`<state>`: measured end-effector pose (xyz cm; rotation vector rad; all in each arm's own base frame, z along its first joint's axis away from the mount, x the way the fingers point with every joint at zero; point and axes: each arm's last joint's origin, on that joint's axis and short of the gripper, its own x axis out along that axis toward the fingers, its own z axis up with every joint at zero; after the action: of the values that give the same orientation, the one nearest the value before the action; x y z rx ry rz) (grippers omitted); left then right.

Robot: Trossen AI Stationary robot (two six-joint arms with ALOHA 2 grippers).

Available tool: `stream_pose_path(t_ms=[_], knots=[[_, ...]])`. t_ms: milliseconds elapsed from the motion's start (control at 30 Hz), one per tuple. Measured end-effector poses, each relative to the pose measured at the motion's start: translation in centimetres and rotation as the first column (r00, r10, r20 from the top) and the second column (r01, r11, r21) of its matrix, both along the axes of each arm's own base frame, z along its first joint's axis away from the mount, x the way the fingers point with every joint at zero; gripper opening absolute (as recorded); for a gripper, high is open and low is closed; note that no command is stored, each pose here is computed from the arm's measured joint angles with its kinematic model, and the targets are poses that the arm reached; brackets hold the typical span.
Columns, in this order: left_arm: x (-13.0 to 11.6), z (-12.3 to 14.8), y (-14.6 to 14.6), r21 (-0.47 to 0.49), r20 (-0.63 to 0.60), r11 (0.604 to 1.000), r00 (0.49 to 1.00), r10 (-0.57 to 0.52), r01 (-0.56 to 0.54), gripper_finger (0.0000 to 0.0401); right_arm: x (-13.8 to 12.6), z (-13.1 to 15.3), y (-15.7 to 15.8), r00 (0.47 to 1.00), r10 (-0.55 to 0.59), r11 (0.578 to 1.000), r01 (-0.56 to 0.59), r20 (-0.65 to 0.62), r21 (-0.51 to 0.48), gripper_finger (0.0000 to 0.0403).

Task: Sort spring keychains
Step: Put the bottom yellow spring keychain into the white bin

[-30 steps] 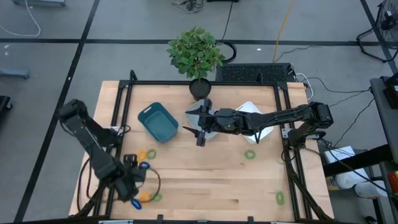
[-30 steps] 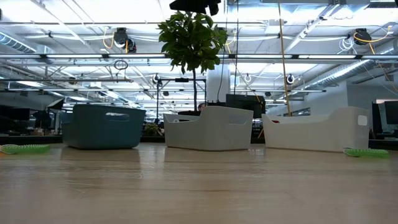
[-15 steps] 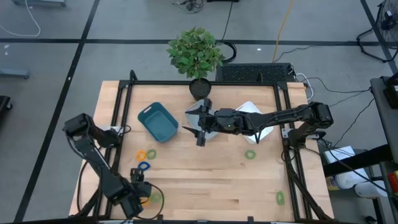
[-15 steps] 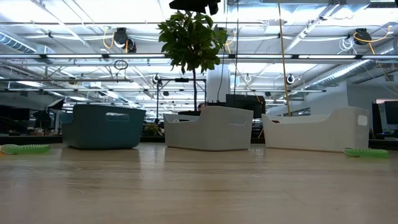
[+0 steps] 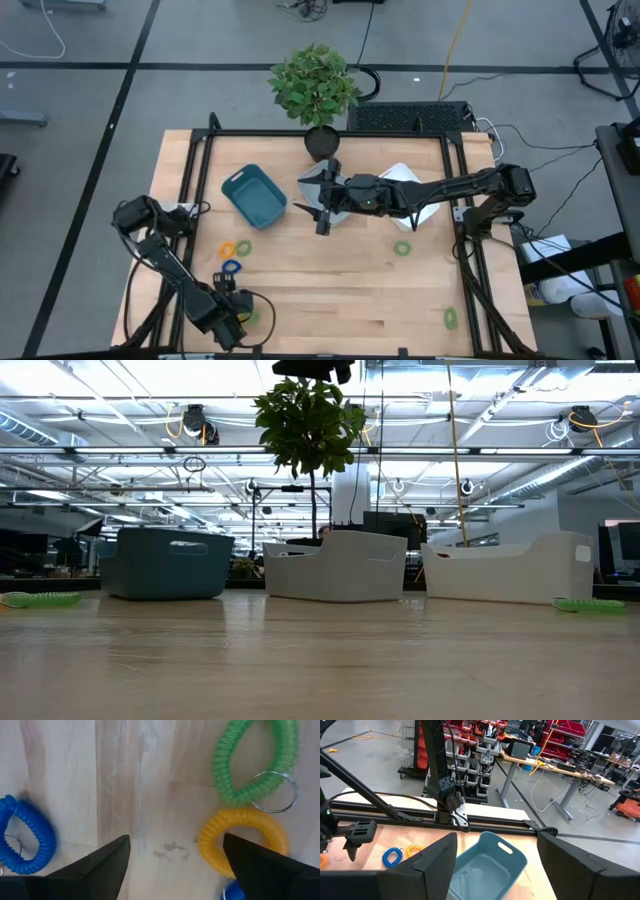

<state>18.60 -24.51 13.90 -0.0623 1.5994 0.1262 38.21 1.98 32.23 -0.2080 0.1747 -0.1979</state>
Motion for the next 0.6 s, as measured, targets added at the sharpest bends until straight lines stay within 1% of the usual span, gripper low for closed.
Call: stream_pose_path(t_ms=[67, 167, 367, 533, 567, 600], knots=[[0.13, -0.06, -0.15, -0.018, 0.014, 1.0, 1.0, -0.014, 0.014, 0.0313, 0.0, 0.0, 0.0, 1.0, 0.002, 1.0, -0.002, -0.003, -0.013, 0.0263], [0.22, -0.07, -0.32, -0.036, 0.023, 0.999, 0.999, -0.03, 0.03, 0.0268, 0.01, 0.08, 0.01, 1.0, 0.004, 1.0, -0.003, 0.004, -0.022, 0.0263], [0.24, -0.12, -0.67, -0.066, 0.03, 0.997, 0.998, -0.048, 0.049, 0.0151, 0.02, 0.15, 0.02, 1.0, 0.002, 1.0, -0.002, 0.013, -0.014, 0.0263], [0.04, -0.13, -0.88, -0.069, 0.034, 0.991, 0.993, -0.115, 0.117, 0.0037, -0.2, 0.55, 0.01, 1.0, 0.002, 1.0, -0.002, 0.028, -0.004, 0.0263], [-0.02, -0.15, -0.89, -0.066, 0.035, 0.99, 0.991, -0.125, 0.127, 0.0023, -0.21, 0.58, 0.01, 1.0, 0.001, 1.0, -0.001, 0.031, 0.003, 0.0263], [-0.04, -0.15, -0.89, -0.065, 0.034, 0.989, 0.991, -0.13, 0.132, 0.0016, -0.21, 0.58, 0.01, 0.999, -0.001, 1.0, 0.0, 0.033, 0.011, 0.0263]])
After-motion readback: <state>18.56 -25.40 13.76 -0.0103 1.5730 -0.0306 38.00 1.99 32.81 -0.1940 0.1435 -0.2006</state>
